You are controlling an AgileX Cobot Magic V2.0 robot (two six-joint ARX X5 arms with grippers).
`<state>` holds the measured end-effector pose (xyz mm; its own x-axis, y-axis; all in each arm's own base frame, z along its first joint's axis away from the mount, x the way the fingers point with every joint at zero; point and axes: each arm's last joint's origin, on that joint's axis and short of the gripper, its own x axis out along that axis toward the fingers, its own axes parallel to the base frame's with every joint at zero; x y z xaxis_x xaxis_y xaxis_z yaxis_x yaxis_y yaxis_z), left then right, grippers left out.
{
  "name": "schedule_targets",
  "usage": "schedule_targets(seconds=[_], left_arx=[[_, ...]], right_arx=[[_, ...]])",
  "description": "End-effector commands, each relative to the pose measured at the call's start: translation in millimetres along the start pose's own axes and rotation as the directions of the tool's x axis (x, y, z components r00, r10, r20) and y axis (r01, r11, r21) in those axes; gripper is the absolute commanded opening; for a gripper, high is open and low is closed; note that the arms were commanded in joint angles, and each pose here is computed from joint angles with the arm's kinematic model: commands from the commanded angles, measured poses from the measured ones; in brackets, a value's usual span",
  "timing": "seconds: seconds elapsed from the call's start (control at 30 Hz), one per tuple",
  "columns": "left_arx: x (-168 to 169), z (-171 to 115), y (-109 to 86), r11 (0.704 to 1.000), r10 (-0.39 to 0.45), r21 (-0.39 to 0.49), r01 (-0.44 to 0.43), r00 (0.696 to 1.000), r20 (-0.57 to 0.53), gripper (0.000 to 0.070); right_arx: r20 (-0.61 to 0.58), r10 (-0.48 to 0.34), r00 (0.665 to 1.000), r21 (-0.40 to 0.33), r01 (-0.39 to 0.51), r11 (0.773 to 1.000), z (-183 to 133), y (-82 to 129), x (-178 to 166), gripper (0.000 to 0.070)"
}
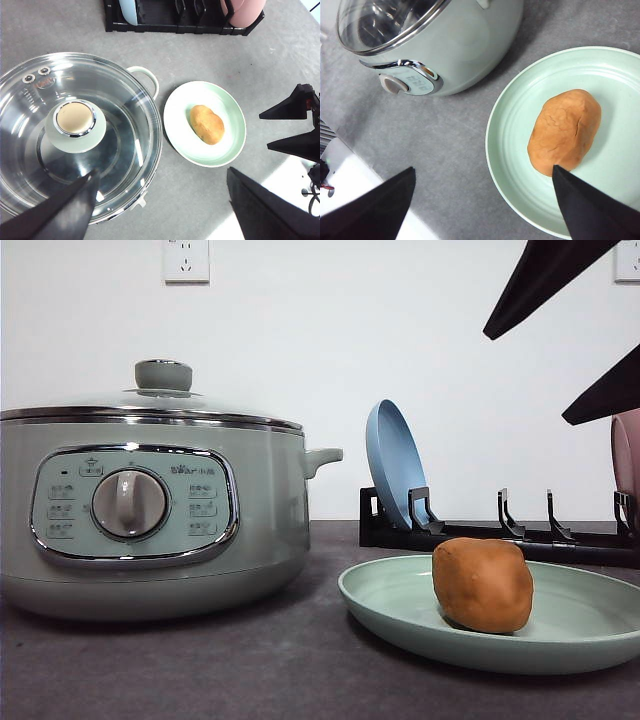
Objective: Transfer potato from steamer to green plate
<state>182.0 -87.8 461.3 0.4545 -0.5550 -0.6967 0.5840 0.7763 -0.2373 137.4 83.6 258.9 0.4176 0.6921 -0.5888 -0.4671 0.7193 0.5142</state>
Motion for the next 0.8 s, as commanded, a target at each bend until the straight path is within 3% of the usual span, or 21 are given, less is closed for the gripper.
schedule_targets(seconds=[0.0,0.1,0.13,0.2,0.27,0.77], left_arx=[[-2.5,4.1,-2.2,1.0,-0.006,0.013,0.006,1.0,0.019,0.0499],[-2.5,4.1,-2.1,1.0,-0.006,0.013,0.006,1.0,0.019,0.0383],[-2.5,4.1,-2.1,1.0,-0.006,0.013,0.006,1.0,0.019,0.0309],[-2.5,4.2,-2.1,1.0,-0.006,0.015,0.006,1.0,0.019,0.0114],[-2.5,4.2,-2.1,1.0,-0.006,0.017,0.006,1.0,0.019,0.0002],[-2.5,4.2,-2.1,1.0,-0.006,0.013,0.005,1.0,0.019,0.0002]], right_arx=[[0.014,0.011,1.0,-0.022,-0.011,1.0,4.3,3.4,-2.0,0.0549],[0.014,0.011,1.0,-0.023,-0.011,1.0,4.3,3.4,-2.0,0.0526],[0.014,0.011,1.0,-0.023,-0.011,1.0,4.3,3.4,-2.0,0.0456],[0.014,0.011,1.0,-0.024,-0.01,1.0,4.3,3.4,-2.0,0.0185],[0.014,0.011,1.0,-0.041,-0.01,0.999,4.3,3.4,-2.0,0.0001],[0.015,0.011,1.0,-0.046,-0.011,0.999,4.4,3.4,-2.0,0.0004]])
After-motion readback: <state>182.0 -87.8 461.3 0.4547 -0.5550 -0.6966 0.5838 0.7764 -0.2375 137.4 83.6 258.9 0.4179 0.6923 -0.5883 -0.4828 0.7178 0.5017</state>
